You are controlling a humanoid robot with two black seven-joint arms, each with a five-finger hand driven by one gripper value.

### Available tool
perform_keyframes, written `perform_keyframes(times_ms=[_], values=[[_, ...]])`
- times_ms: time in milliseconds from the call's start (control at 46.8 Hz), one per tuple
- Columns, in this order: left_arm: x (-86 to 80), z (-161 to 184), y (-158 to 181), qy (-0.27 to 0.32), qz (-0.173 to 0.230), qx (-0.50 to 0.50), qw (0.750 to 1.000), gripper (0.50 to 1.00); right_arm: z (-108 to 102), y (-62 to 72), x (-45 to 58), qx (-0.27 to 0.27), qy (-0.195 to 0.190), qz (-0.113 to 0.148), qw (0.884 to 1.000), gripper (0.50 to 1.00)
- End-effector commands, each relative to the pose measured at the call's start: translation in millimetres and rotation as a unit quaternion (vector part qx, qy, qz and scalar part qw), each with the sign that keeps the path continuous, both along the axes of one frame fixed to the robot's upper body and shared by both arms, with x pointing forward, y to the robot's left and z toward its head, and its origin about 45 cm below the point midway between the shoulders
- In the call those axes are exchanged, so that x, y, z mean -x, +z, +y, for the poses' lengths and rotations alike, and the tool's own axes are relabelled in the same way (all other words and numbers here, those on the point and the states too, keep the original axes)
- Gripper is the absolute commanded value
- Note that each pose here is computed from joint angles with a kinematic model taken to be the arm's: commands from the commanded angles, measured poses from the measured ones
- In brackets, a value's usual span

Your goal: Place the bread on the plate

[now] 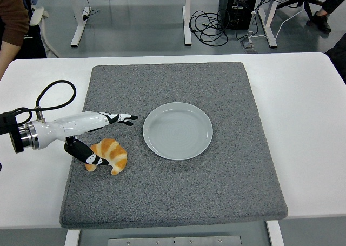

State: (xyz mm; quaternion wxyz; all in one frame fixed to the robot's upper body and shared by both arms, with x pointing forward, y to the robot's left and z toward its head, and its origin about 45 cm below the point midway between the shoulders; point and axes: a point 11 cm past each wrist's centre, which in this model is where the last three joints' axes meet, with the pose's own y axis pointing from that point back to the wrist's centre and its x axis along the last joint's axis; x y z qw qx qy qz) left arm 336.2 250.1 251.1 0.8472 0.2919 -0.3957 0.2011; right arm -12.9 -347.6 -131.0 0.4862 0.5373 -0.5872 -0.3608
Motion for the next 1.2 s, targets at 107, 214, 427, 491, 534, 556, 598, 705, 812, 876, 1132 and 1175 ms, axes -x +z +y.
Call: perform_keyframes(times_ms=[107,214,427,491,534,556,598,705,812,876,1132,1175], values=[[1.7,3,-15,0.014,0.01,0.007,1.0,0.916,0,0.0,0.2,0.0,0.001,0.0,1.0,1.0],[1.4,5,-17,0.017,0.008,0.01,1.0,0.916,0,0.0,0.2,0.0,0.001,0.0,1.0,1.0],[-1.7,14,-22,0.027,0.007,0.01,1.0,0.916,0,0.0,0.1,0.0,0.0,0.0,1.0,1.0],[-0.2,15,-24,0.029,0.011,0.01,0.999,0.918,0,0.0,1.0,0.0,0.0,0.001,1.0,1.0],[0.3,17,-27,0.033,0.013,0.008,0.999,0.916,0,0.0,1.0,0.0,0.0,0.001,1.0,1.0],[0.6,19,-29,0.034,0.014,0.008,0.999,0.916,0,0.0,1.0,0.0,0.0,0.001,1.0,1.0],[1.2,20,-31,0.035,0.017,0.009,0.999,0.916,0,0.0,1.0,0.0,0.0,0.001,1.0,1.0],[1.2,19,-35,0.036,0.017,0.017,0.999,0.916,0,0.0,1.0,0.0,0.0,0.001,1.0,1.0],[-0.4,20,-40,0.038,0.018,0.021,0.999,0.916,0,0.0,1.0,0.0,0.0,0.001,1.0,1.0],[-2.4,23,-42,0.042,0.017,0.022,0.999,0.916,0,0.0,1.0,0.0,0.0,0.001,1.0,1.0],[-6.6,24,-47,0.045,0.018,0.028,0.998,0.904,-1,0.0,2.0,0.001,0.0,0.002,1.0,1.0],[-6.5,24,-47,0.044,0.018,0.029,0.998,0.893,0,0.0,1.9,0.0,0.0,0.002,1.0,1.0]])
